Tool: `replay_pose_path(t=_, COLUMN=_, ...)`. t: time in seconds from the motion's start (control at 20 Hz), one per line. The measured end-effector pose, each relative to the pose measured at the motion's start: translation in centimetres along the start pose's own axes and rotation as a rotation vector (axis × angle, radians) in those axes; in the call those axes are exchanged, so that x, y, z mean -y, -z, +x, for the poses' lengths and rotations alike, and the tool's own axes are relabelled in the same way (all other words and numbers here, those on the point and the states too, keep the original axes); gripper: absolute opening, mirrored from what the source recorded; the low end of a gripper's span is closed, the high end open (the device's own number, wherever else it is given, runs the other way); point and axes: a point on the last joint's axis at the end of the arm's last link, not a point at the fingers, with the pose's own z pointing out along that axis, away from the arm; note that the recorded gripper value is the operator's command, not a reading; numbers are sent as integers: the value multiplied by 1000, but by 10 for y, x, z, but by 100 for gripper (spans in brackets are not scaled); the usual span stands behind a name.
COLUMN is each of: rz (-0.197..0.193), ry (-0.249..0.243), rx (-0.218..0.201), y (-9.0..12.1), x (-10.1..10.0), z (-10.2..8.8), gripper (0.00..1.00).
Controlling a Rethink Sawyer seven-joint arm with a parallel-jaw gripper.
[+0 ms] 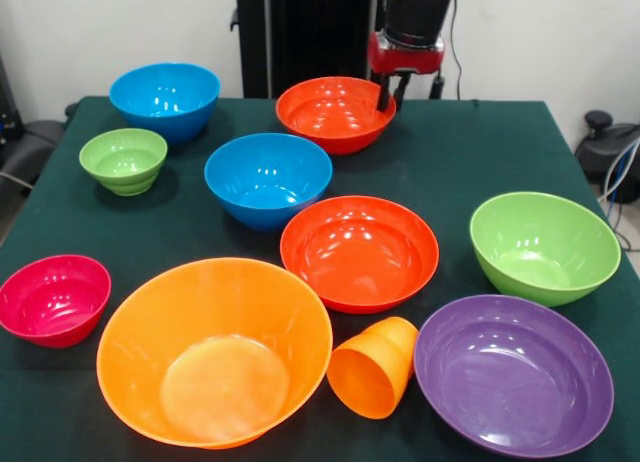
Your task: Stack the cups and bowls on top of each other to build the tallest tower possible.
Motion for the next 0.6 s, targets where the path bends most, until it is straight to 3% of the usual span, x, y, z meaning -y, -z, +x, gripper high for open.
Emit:
replay_pose_path(t=0.15, rz=36, ry=8, rx=-56, y=20, x=3, z=-2, gripper=0)
replay_pose_path(t=0.4, rz=120, ry=27, rx=-205, y=60, x=5, z=0, gripper=0)
replay_pose_path(t=0.5, rz=160, ry=33, rx=-275, y=79, x=4, z=-1, gripper=0)
replay_pose_path(t=0.55, rz=191, ry=34, rx=-331, y=96, x=3, z=-3, gripper=0)
replay_pose_path(t=0.6, rz=202, ry=34, rx=-349, y=103, x=3, z=-5, gripper=0)
